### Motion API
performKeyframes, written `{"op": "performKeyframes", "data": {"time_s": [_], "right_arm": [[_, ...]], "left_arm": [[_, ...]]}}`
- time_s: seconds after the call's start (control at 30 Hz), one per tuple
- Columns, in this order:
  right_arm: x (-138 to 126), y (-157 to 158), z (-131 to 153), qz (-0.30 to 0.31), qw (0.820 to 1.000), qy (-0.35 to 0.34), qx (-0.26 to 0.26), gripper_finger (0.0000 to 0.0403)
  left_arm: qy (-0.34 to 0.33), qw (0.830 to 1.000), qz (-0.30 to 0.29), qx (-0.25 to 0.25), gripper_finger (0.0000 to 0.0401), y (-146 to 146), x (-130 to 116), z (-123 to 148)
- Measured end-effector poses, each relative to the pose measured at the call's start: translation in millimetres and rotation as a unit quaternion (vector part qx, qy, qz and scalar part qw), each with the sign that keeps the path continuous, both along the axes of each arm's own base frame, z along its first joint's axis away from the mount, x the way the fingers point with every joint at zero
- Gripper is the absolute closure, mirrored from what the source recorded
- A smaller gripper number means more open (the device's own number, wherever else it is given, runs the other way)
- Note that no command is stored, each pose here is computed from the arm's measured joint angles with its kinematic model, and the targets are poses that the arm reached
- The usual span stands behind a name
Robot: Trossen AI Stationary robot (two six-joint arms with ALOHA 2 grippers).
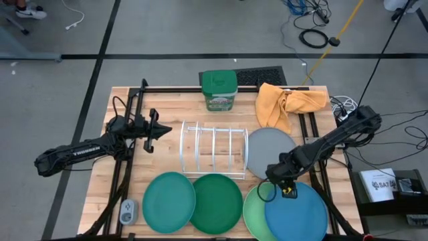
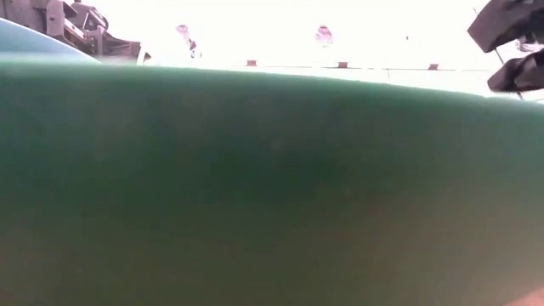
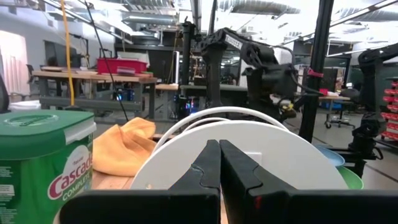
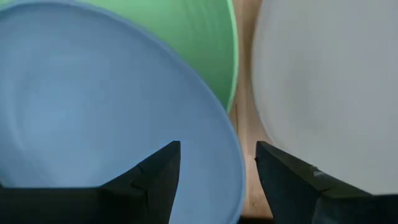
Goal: Sort dishes
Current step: Put the blue plate in the dish rack
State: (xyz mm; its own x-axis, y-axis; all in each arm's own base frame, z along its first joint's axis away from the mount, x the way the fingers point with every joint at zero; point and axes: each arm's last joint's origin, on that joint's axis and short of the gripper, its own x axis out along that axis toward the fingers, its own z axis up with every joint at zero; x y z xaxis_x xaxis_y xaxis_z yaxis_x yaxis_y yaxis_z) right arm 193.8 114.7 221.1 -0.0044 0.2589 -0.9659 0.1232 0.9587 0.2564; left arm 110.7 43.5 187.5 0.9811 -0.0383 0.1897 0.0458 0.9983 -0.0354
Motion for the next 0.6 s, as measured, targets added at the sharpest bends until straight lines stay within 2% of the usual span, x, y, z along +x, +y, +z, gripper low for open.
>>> {"op": "performKeyframes", "data": {"time_s": [0.17, 0.4, 0.6], "right_arm": [[-1.7, 1.8, -16.4, 0.011, 1.000, 0.011, -0.021, 0.0199], [-0.7, 2.5, -27.6, 0.025, 1.000, -0.013, -0.011, 0.0201], [-2.7, 1.2, -33.8, 0.029, 0.999, -0.012, -0.013, 0.0233]], "left_arm": [[0.000, 1.000, 0.001, 0.003, 0.0401, 0.0, 0.0, 0.0], [0.000, 1.000, 0.002, 0.002, 0.0401, 0.1, 0.0, 0.0], [0.000, 1.000, 0.003, 0.001, 0.0401, 0.1, 0.0, 0.0]]}}
